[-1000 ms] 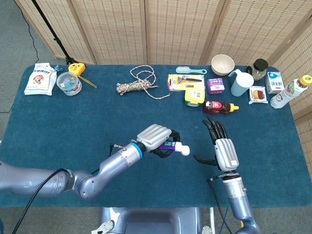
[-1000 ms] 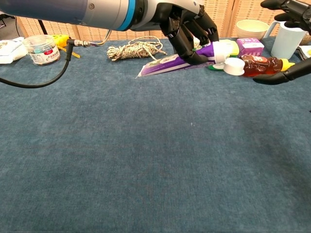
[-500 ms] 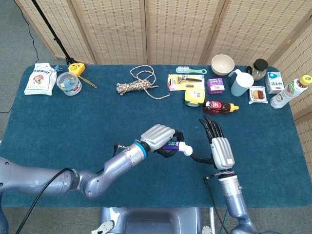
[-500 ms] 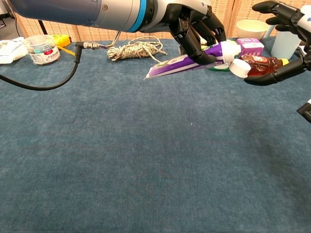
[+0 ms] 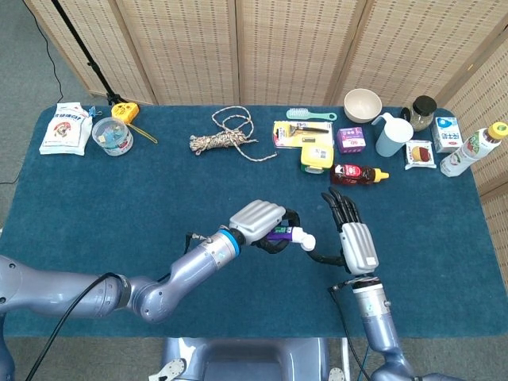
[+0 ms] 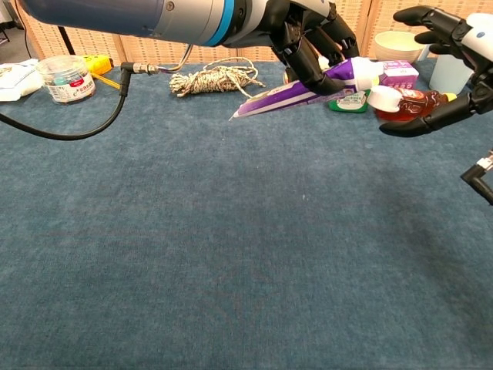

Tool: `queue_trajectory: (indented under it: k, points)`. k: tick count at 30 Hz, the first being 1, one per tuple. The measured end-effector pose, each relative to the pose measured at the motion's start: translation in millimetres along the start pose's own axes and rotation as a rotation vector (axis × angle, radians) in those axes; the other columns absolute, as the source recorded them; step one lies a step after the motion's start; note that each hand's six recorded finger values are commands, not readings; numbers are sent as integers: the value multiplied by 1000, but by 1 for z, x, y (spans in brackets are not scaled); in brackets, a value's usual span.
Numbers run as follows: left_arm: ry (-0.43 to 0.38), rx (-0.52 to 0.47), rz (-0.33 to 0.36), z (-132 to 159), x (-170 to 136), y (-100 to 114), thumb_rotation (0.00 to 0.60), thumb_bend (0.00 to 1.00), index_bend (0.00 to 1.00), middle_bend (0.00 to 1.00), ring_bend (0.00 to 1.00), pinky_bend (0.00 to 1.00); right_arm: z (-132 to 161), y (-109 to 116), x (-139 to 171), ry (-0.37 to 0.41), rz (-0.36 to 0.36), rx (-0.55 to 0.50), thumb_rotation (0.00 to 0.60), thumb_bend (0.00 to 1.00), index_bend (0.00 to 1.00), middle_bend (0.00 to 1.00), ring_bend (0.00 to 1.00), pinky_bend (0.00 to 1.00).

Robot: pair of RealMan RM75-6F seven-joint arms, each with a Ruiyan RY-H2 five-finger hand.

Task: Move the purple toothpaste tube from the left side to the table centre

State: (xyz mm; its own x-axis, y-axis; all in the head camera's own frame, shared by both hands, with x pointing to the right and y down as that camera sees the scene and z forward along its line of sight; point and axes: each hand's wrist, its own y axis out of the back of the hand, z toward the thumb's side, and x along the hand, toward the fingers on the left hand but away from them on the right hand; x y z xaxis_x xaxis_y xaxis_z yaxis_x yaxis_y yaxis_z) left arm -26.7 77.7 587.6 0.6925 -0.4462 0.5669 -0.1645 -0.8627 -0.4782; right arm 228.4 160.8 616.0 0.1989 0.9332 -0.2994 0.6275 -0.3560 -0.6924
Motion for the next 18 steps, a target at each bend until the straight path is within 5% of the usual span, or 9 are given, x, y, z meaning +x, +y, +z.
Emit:
queue_trajectory:
  k: [18]
  points:
    - [5, 26, -17, 0, 3, -9, 600, 779, 472, 379, 443, 477, 5, 5, -6, 13, -13, -9, 600, 0, 0, 0, 0, 0]
